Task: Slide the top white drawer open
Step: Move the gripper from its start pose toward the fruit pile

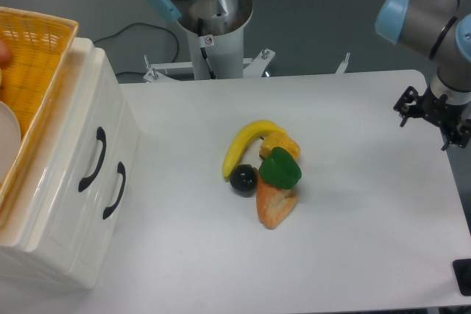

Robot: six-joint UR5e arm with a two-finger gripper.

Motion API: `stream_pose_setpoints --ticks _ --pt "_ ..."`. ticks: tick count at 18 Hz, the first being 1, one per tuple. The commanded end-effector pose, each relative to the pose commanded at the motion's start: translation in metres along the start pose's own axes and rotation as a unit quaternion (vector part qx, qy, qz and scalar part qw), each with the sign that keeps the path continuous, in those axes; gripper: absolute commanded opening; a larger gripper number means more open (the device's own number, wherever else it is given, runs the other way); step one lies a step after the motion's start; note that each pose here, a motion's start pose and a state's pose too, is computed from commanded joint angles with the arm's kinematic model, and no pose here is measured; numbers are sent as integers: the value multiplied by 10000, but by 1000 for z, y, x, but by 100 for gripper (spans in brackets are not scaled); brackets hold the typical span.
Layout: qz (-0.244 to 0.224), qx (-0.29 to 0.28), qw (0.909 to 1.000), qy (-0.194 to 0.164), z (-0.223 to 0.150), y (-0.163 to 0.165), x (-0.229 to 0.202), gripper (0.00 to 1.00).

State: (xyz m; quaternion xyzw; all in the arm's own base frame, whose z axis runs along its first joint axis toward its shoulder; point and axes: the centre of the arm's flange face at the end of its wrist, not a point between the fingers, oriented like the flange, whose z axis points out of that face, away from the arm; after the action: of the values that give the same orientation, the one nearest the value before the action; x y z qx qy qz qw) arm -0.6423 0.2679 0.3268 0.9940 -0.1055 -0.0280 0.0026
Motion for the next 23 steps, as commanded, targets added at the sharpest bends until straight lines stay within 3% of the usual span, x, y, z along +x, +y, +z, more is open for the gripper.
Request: stream_pose_setpoints --ticks 13,19,23 --pt "-245 205 9994 149 21 -8 30 100" --pt "-674 210 9974 112 -4 -62 66 100" --pt "-906 197 9954 253 -22 -116 98 100"
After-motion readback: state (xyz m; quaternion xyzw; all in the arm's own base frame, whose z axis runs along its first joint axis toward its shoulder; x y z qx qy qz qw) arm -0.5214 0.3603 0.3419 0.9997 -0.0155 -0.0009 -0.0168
